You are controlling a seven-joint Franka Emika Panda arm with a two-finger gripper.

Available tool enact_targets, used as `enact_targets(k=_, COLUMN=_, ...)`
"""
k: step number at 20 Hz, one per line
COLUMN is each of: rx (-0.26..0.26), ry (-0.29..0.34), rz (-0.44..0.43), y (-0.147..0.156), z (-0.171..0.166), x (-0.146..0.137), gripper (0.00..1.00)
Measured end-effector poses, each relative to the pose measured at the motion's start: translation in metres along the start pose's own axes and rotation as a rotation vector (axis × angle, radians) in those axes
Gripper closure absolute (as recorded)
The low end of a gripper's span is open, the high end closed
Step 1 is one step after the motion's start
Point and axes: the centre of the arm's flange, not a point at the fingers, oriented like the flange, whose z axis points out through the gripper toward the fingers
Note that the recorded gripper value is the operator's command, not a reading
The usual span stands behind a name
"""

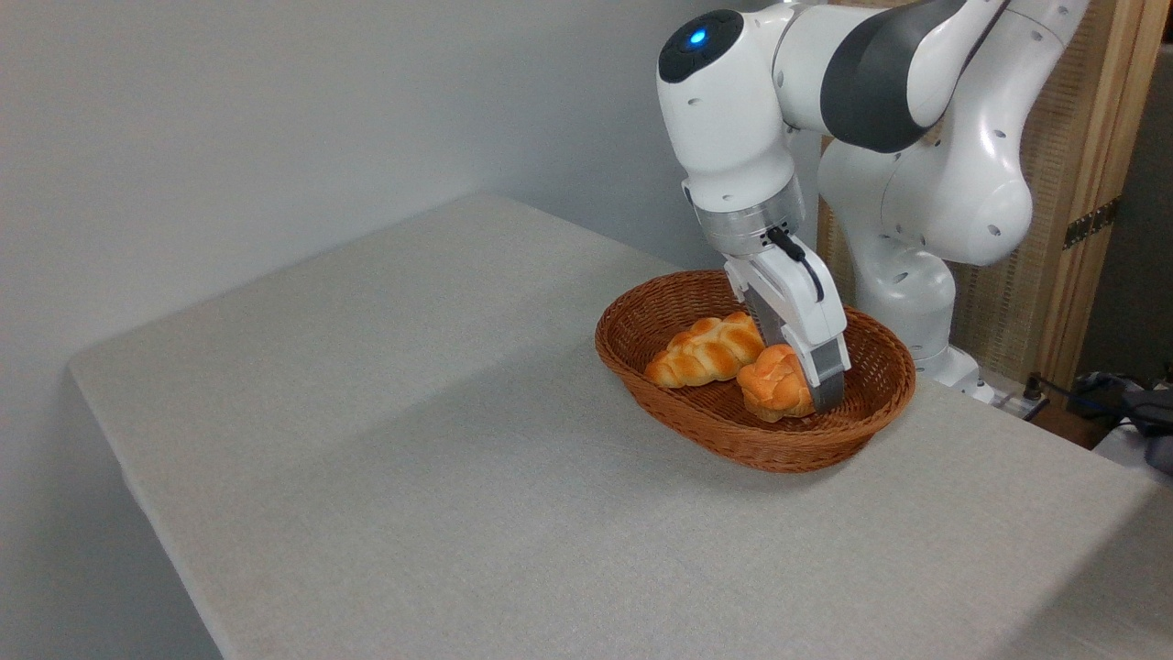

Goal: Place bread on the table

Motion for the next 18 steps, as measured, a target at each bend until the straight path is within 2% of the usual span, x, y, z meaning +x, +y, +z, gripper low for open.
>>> enact_targets(k=4, rx=0.042, ry=0.049, rz=-0.003, y=-0.0044, z=-0.0052, x=0.0051, gripper=0.01)
enact_targets(k=7, rx=0.043, ry=0.058, rz=-0.004, y=-0.0046, z=-0.0055, x=0.0061, gripper=0.37)
enact_targets(k=9, rx=0.044, ry=0.058, rz=-0.003, y=-0.0045, z=-0.0055, x=0.0066, gripper=0.51)
enact_targets(k=18, rx=0.043, ry=0.06, rz=0.003, y=-0.0037, z=-0.0055, x=0.0091, gripper=0.51)
